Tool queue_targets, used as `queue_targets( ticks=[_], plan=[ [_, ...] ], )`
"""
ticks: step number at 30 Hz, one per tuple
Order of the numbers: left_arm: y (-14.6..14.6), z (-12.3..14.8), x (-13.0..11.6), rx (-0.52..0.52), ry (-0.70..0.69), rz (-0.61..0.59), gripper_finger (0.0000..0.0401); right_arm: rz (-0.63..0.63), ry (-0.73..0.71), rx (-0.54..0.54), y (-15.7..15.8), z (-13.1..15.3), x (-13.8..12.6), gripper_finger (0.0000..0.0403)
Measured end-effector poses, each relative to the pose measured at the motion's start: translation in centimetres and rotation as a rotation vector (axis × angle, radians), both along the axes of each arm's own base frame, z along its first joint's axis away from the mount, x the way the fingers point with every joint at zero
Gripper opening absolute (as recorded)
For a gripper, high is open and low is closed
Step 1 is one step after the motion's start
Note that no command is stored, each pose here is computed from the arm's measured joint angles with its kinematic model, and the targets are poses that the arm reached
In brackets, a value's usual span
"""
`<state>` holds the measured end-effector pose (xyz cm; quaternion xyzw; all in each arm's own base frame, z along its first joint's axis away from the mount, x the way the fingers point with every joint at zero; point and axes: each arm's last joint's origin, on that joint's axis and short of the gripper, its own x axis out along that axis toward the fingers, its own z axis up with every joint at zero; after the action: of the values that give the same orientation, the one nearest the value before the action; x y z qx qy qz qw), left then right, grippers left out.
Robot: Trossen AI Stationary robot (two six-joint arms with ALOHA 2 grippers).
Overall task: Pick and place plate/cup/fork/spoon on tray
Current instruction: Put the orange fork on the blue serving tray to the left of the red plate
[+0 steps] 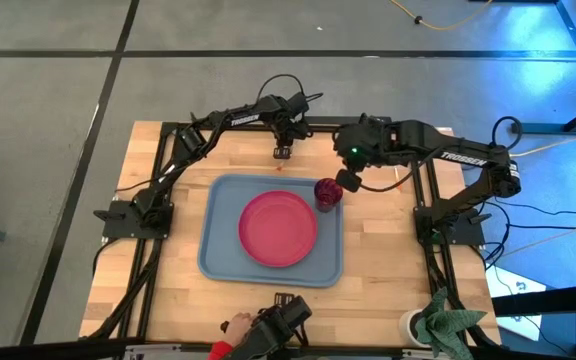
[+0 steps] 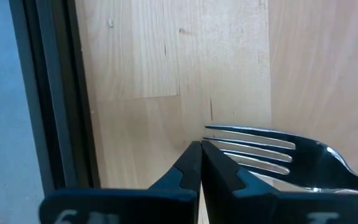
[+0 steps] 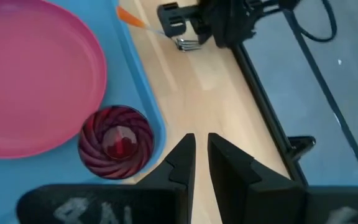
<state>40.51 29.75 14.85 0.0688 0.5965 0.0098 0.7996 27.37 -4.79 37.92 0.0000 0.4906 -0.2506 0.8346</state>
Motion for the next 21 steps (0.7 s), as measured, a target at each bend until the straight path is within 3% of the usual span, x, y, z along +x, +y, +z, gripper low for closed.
queue_targets(
  ticks=[6,10,21],
  plan=[
    [0.0,0.0,0.0,-0.001,-0.001,0.000,0.0000,0.056,-0.009,-0.026,-0.4,-1.2,0.8,0.0049],
    [0.0,0.0,0.0,-0.001,-0.001,0.000,0.0000,0.115,-0.001,0.016,-0.9,-2.4,1.1,0.0049],
    [-0.4,0.0,-0.3,-0.052,0.030,0.081,0.0000,0.160,-0.028,-0.001,-1.1,-2.3,1.5,0.0049]
  ],
)
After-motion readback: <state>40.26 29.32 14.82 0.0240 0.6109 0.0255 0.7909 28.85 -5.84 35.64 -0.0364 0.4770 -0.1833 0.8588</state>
